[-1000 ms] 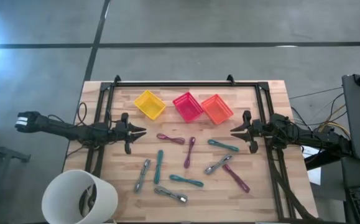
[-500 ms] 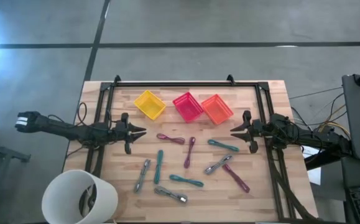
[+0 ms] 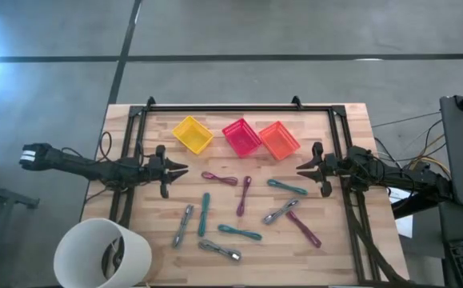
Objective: Pick & Place USB Port
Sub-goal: Put the top black violet USB cable into the yellow bin
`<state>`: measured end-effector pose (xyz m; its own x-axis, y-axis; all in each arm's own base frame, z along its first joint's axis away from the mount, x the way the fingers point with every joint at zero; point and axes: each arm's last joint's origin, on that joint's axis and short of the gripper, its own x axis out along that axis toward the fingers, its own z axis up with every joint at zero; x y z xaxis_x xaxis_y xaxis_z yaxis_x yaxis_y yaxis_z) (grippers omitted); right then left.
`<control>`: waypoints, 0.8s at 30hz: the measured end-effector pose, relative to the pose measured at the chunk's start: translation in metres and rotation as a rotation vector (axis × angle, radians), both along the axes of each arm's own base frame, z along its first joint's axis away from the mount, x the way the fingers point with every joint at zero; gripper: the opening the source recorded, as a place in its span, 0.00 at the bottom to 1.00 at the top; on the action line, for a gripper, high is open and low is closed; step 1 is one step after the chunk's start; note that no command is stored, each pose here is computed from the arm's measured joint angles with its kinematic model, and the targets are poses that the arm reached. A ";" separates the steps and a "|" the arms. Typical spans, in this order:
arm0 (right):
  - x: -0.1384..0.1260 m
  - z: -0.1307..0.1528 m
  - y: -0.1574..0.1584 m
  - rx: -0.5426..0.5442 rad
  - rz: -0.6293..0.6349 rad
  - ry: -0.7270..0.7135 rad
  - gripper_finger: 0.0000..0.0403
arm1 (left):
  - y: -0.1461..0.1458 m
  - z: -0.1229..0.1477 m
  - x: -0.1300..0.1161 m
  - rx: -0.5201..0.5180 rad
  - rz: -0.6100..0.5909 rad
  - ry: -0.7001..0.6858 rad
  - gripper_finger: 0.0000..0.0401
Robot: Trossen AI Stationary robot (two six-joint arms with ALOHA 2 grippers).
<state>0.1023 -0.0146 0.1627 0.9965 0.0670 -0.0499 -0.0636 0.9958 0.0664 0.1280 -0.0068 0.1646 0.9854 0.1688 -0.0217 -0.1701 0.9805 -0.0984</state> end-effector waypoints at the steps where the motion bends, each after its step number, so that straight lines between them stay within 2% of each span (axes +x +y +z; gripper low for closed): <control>1: 0.000 0.000 0.000 0.000 0.000 0.000 0.17 | 0.000 0.000 0.000 -0.018 -0.002 -0.003 0.20; 11: 0.000 0.000 0.000 0.000 0.000 0.000 0.21 | 0.000 0.006 0.000 -0.058 0.010 -0.056 0.20; 15: 0.000 0.001 0.000 -0.059 0.003 -0.016 0.21 | 0.000 0.017 0.005 -0.046 0.011 -0.043 0.21; 19: 0.000 0.003 0.000 0.008 0.000 -0.030 0.21 | 0.000 0.031 0.013 -0.025 0.043 -0.029 0.28; 24: 0.000 0.009 0.000 0.004 0.000 -0.092 0.18 | 0.000 0.035 0.023 -0.008 0.111 0.056 0.41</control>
<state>0.1024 -0.0145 0.1718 0.9968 0.0673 0.0424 -0.0699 0.9955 0.0639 0.1507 -0.0064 0.1994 0.9579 0.2763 -0.0782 -0.2829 0.9546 -0.0929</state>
